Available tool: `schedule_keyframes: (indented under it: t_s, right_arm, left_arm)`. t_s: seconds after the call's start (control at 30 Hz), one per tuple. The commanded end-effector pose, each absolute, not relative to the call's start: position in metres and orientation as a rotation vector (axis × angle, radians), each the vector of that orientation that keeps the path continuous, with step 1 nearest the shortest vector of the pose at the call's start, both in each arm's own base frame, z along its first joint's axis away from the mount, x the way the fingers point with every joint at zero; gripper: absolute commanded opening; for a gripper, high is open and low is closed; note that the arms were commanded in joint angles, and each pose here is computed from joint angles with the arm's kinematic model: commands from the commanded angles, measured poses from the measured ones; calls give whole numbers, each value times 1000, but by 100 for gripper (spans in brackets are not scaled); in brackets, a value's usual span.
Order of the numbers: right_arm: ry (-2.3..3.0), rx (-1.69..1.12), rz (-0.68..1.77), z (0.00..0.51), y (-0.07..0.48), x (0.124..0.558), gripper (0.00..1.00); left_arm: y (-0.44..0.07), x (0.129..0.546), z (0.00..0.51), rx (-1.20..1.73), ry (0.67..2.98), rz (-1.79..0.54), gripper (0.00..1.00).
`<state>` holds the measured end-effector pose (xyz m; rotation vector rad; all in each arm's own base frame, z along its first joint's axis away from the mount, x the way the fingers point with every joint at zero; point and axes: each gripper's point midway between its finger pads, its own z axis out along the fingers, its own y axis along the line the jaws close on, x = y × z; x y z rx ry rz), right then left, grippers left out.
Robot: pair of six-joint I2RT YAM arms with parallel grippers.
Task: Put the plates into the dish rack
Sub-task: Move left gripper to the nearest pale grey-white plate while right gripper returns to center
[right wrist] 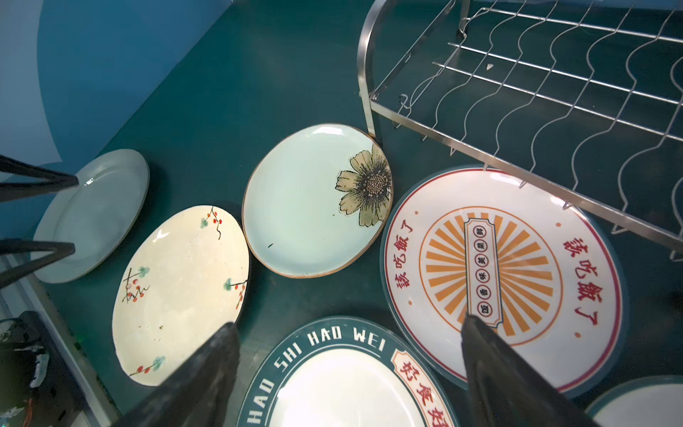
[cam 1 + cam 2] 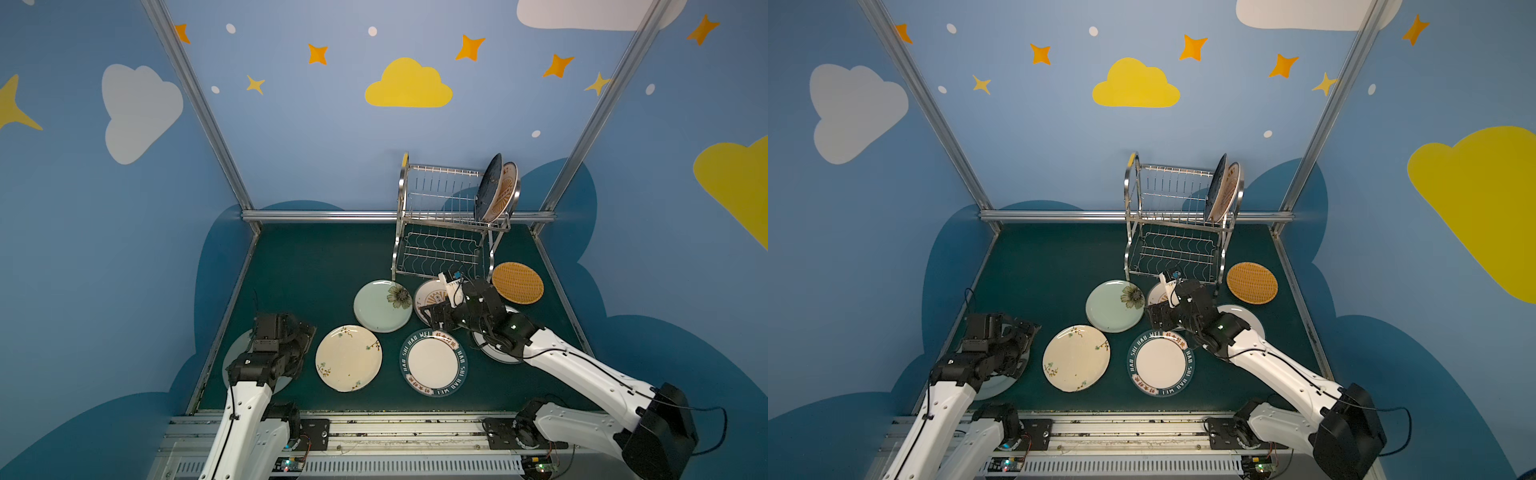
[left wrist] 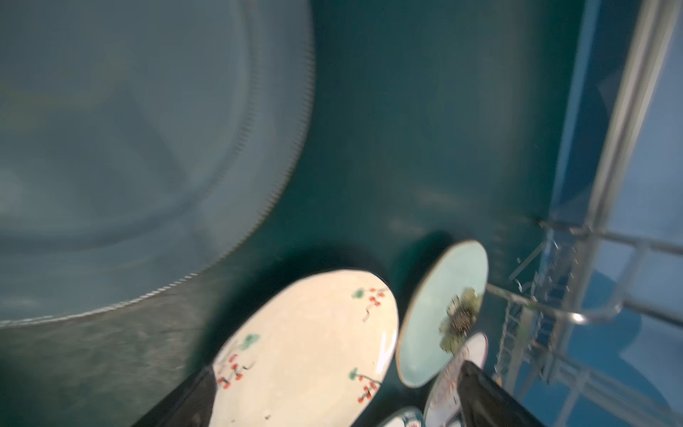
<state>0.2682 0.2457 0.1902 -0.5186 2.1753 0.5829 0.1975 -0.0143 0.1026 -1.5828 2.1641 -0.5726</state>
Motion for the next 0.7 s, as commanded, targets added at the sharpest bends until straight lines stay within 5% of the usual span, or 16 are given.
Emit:
schedule_keyframes:
  t_s: [0.0, 0.17, 0.67]
  right_arm:
    - [2162, -509, 607, 187, 253, 272, 91]
    - [2216, -485, 619, 180, 256, 274, 91]
    - [2346, -450, 599, 166, 260, 276, 91]
  left_arm:
    - [22, 168, 90, -1798, 2036, -308, 100]
    - [48, 129, 84, -1977, 1948, -56, 100]
    - [19, 144, 49, -2148, 1955, -282, 100]
